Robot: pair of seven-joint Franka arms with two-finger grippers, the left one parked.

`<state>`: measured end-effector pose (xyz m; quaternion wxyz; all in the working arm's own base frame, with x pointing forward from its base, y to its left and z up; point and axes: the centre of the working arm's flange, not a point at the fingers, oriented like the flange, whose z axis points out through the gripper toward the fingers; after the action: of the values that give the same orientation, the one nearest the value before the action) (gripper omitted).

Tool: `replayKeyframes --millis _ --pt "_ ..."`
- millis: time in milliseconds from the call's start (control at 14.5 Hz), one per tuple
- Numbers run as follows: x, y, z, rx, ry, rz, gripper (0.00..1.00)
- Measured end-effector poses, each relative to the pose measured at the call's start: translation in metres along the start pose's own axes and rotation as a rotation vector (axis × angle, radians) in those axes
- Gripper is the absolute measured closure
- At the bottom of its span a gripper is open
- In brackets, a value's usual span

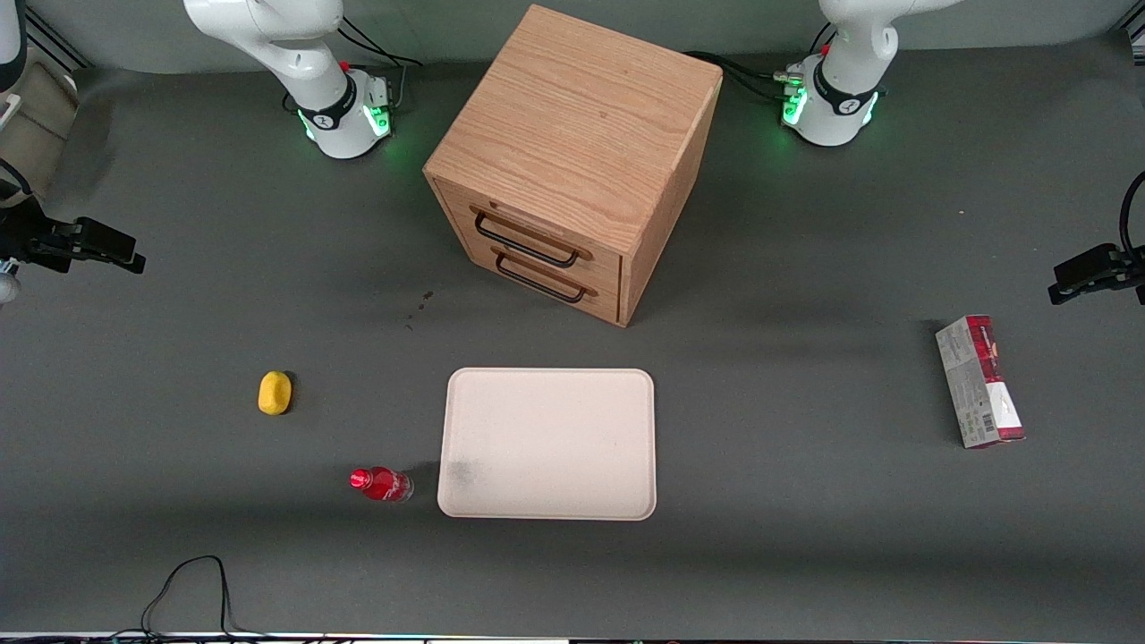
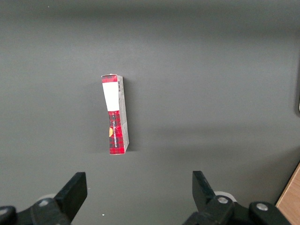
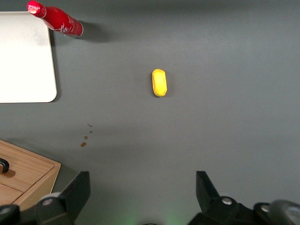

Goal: Place coke bottle on tray
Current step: 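Move the right gripper out and down toward the red Coca-Cola bottle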

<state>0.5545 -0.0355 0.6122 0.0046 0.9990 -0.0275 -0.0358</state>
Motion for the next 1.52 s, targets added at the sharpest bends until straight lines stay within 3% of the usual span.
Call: replayKeyframes --millis 828,1172,1517 --pt "0.002 -0.013 0.002 0.002 -0.002 -0.017 0.0" --pt "0.041 -0.098 0.006 -0.004 0.031 -0.022 0.0" --pt "0.106 -0.183 0.025 0.012 0.078 -0.112 0.0"
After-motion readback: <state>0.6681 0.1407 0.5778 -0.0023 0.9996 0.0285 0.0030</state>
